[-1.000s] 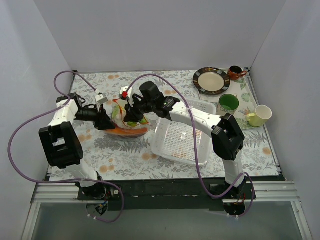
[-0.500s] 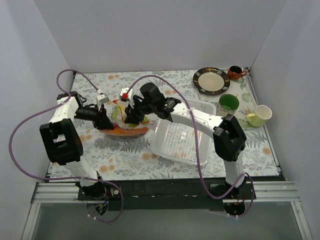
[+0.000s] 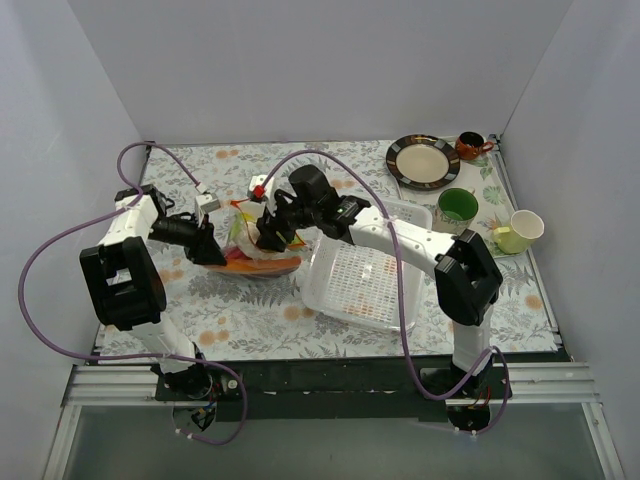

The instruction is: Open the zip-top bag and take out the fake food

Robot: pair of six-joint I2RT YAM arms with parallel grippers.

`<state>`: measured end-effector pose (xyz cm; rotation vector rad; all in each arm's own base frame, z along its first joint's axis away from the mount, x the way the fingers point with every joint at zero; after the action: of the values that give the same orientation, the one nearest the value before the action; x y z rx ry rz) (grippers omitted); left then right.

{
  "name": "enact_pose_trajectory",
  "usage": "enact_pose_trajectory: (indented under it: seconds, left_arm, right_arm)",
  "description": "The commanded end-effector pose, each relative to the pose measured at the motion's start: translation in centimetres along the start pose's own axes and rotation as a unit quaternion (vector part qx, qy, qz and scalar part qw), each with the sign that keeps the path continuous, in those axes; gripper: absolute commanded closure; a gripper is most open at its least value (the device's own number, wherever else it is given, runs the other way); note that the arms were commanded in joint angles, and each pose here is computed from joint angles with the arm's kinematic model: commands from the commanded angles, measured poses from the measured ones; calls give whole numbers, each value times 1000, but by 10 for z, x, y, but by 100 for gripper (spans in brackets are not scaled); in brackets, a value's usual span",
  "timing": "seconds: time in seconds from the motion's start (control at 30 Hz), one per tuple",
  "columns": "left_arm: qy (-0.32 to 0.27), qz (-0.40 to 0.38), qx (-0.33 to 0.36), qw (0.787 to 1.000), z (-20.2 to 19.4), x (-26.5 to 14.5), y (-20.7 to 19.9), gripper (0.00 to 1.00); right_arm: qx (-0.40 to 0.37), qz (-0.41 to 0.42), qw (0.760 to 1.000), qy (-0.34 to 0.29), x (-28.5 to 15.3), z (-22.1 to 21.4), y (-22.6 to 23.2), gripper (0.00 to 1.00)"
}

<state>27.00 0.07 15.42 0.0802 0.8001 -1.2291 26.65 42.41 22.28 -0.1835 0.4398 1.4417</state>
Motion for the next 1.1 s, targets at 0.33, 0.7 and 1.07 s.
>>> enact_pose_trajectory:
  seconds: [0.33,0.7,1.07]
  left_arm:
    - [23,25,38,999,3,-8,0,60]
    - [33,29,50,998,3,-10,-10,59]
    - [83,31,37,995,-31,8,-14,59]
  right_arm:
    - [-15,18,998,-61,-16,33,3,45]
    - [59,-67,989,-115,-19,35,-65,44]
    - [114,-94,977,-152,-7,58,-115,43]
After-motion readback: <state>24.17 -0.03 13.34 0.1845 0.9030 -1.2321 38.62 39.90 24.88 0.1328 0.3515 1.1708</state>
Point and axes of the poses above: each gripper's point midway between its finger pads, its own x axis out along the fingers, its own y axis along the line the jaws close on, z = x × y, the point moved 6 cm from there along -x, back along the fingers, and after that the axes turned 6 degrees about x, right-handed, at the moved point
